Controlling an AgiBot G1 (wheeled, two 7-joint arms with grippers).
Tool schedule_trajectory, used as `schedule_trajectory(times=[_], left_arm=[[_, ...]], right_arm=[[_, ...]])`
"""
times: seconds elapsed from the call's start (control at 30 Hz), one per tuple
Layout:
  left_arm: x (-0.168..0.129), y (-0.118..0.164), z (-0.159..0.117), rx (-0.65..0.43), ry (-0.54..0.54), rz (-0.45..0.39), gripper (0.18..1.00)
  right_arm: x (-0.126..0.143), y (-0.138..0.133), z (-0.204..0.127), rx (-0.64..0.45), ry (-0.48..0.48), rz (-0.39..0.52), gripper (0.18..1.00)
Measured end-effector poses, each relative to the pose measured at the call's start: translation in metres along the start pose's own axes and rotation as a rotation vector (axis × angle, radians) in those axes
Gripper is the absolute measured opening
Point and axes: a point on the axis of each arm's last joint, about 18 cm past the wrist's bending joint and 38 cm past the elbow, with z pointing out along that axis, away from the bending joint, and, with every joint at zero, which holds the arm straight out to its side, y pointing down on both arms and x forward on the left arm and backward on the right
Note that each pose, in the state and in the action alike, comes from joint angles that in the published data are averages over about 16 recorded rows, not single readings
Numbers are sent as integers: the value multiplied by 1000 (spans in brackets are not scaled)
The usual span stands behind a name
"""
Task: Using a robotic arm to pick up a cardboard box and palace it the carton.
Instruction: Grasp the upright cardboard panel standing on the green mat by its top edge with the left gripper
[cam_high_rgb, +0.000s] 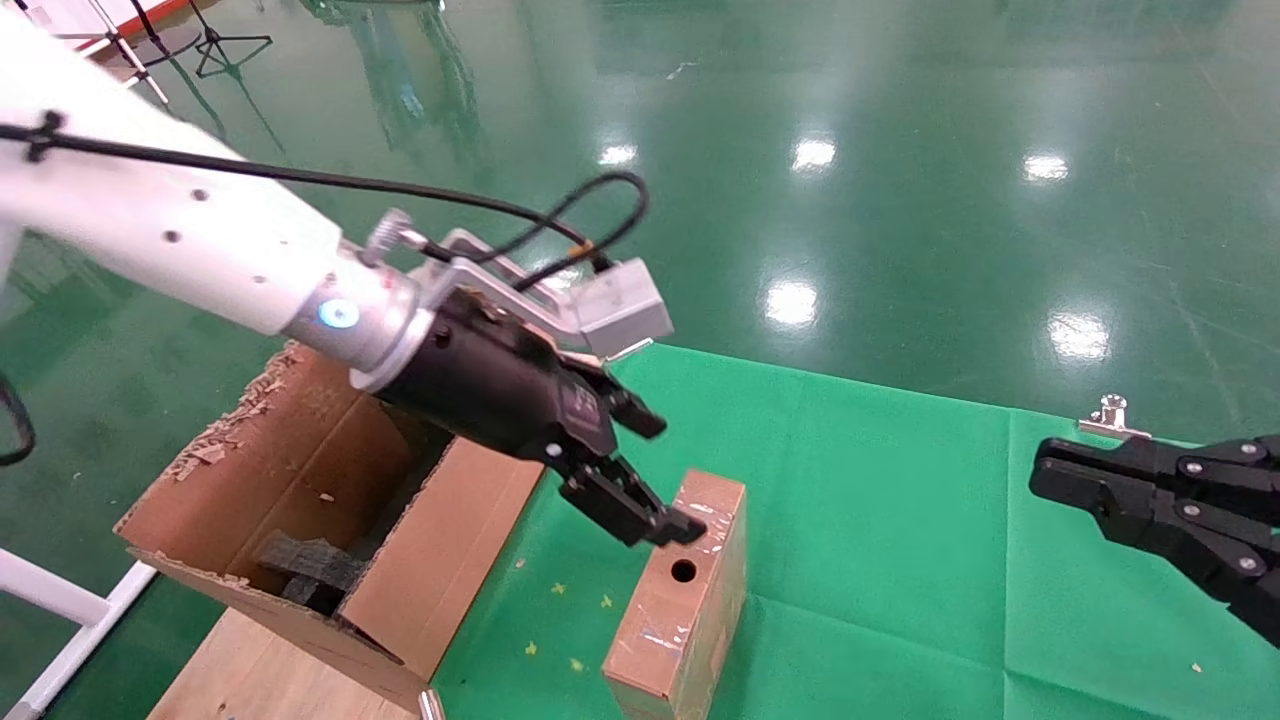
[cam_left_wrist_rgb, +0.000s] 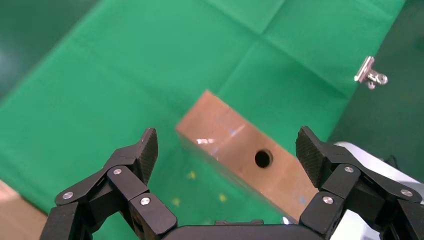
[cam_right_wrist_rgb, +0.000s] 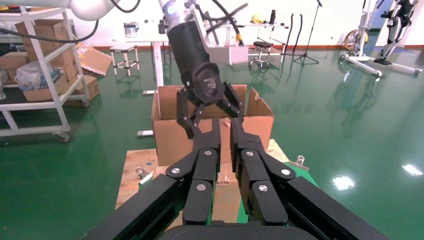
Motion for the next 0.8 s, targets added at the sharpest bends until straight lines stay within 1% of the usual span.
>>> schedule_trajectory(times=[0.07, 0.23, 0.43, 0.57, 0.8], left_arm=[[1, -4, 4, -41, 0, -36, 1001], [6, -13, 13, -148, -10, -121, 1001], [13, -23, 24, -259, -39, -195, 1001], [18, -29, 33, -318, -62, -215, 1001], [28, -41, 54, -386, -79, -206, 1001]], right_arm=[[0, 0, 0, 0, 0, 0, 254], [0, 0, 0, 0, 0, 0, 213], [0, 0, 0, 0, 0, 0, 195], [0, 0, 0, 0, 0, 0, 192], [0, 0, 0, 0, 0, 0, 191]])
